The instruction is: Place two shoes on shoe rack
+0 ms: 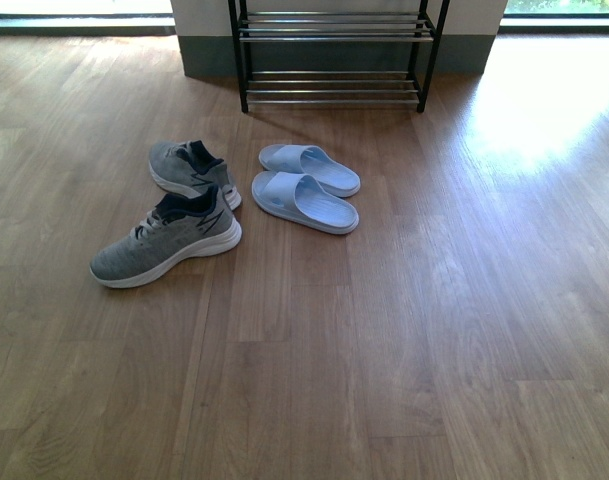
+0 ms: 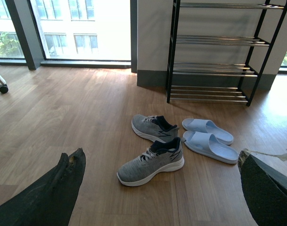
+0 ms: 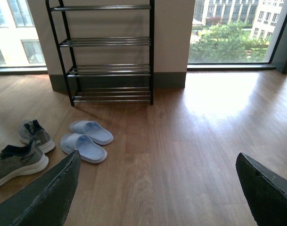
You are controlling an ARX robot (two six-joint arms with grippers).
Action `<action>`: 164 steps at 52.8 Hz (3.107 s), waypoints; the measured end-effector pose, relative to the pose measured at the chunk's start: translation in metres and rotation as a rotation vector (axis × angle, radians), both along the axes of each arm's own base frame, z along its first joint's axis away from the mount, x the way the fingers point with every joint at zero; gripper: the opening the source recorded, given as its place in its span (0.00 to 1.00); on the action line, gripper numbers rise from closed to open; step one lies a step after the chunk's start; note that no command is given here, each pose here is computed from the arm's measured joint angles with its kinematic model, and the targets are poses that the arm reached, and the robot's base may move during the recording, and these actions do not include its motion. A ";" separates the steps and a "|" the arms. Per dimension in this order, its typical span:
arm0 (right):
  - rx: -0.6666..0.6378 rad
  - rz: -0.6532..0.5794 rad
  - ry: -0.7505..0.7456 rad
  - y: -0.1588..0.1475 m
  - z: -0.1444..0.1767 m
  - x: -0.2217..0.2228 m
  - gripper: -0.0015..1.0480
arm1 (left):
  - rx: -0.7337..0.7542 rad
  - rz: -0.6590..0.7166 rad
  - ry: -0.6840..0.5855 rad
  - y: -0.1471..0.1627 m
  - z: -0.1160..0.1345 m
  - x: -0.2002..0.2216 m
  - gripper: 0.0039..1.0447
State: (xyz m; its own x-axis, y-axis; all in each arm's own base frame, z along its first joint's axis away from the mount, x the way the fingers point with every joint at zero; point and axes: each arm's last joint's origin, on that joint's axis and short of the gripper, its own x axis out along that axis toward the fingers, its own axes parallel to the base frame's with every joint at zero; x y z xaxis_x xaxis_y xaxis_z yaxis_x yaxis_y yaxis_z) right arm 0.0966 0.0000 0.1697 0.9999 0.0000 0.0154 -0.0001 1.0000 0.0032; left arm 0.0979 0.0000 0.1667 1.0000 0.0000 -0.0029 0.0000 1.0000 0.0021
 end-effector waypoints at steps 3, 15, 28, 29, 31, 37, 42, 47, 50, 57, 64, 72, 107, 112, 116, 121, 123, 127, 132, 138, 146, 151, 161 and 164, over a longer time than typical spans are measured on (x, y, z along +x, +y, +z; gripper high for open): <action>0.000 0.000 0.000 0.000 0.000 0.000 0.91 | 0.000 0.000 0.000 0.000 0.000 0.000 0.91; 0.000 0.000 0.000 0.000 0.000 0.000 0.91 | 0.000 0.000 0.000 0.000 0.000 0.000 0.91; 0.000 0.000 0.000 0.000 0.000 0.000 0.91 | 0.000 0.000 0.000 0.000 0.000 0.000 0.91; 0.000 0.000 0.000 0.000 0.000 0.000 0.91 | 0.000 0.000 0.000 0.000 0.000 0.000 0.91; 0.000 0.000 0.000 0.000 0.000 0.000 0.91 | 0.000 0.000 0.000 0.000 0.000 0.000 0.91; 0.000 0.000 0.000 0.000 0.000 0.000 0.91 | 0.000 0.000 0.000 0.000 0.000 0.000 0.91; 0.000 -0.002 0.000 0.000 0.000 0.000 0.91 | 0.000 -0.001 0.000 0.000 0.000 0.000 0.91; 0.000 -0.002 0.000 0.000 0.000 0.000 0.91 | 0.000 0.000 0.000 0.000 0.000 0.000 0.91; 0.000 -0.002 0.000 0.000 0.000 0.000 0.91 | 0.000 0.000 0.000 0.000 0.000 0.000 0.91; 0.000 -0.002 0.000 0.000 0.000 0.000 0.91 | 0.000 0.000 0.000 0.000 0.000 0.000 0.91; 0.000 0.000 0.000 0.000 0.000 0.000 0.91 | 0.000 0.000 0.000 0.000 0.000 0.000 0.91; 0.000 0.000 0.002 0.000 0.000 0.000 0.91 | 0.000 0.003 0.000 0.000 0.000 0.000 0.91; 0.000 0.000 0.002 0.000 0.000 0.000 0.91 | 0.000 0.000 0.000 0.000 0.000 0.000 0.91; 0.000 0.001 0.002 0.000 0.000 0.000 0.91 | 0.000 0.000 0.000 0.000 0.000 0.000 0.91; 0.000 0.001 0.002 0.000 0.000 0.000 0.91 | 0.000 0.000 0.000 0.000 0.000 0.000 0.91; 0.000 0.000 0.002 0.000 0.000 0.000 0.91 | 0.000 0.000 0.000 0.000 0.000 0.000 0.91; 0.000 0.001 0.002 0.000 0.000 0.000 0.91 | 0.000 0.000 0.000 0.000 0.000 0.000 0.91; 0.000 0.000 0.002 0.000 0.000 0.000 0.91 | 0.000 0.000 0.000 0.000 0.000 0.000 0.91; 0.000 0.000 0.002 0.000 0.000 0.000 0.91 | 0.000 0.000 0.000 0.000 0.000 0.000 0.91; 0.000 0.000 0.002 0.000 0.000 0.000 0.91 | 0.000 0.000 0.000 0.000 0.000 0.000 0.91; 0.000 0.000 0.002 0.000 0.000 0.000 0.91 | -0.150 0.258 0.207 -0.002 -0.005 0.002 0.91; 0.000 0.000 0.002 0.000 0.000 0.000 0.91 | -0.422 0.481 0.270 -0.002 -0.010 0.018 0.91; 0.000 0.000 0.002 0.000 0.000 0.000 0.91 | -0.789 0.427 0.355 -0.021 -0.010 0.086 0.91; 0.000 0.000 0.002 0.000 0.000 0.000 0.91 | -0.832 0.408 0.410 -0.028 -0.018 0.104 0.91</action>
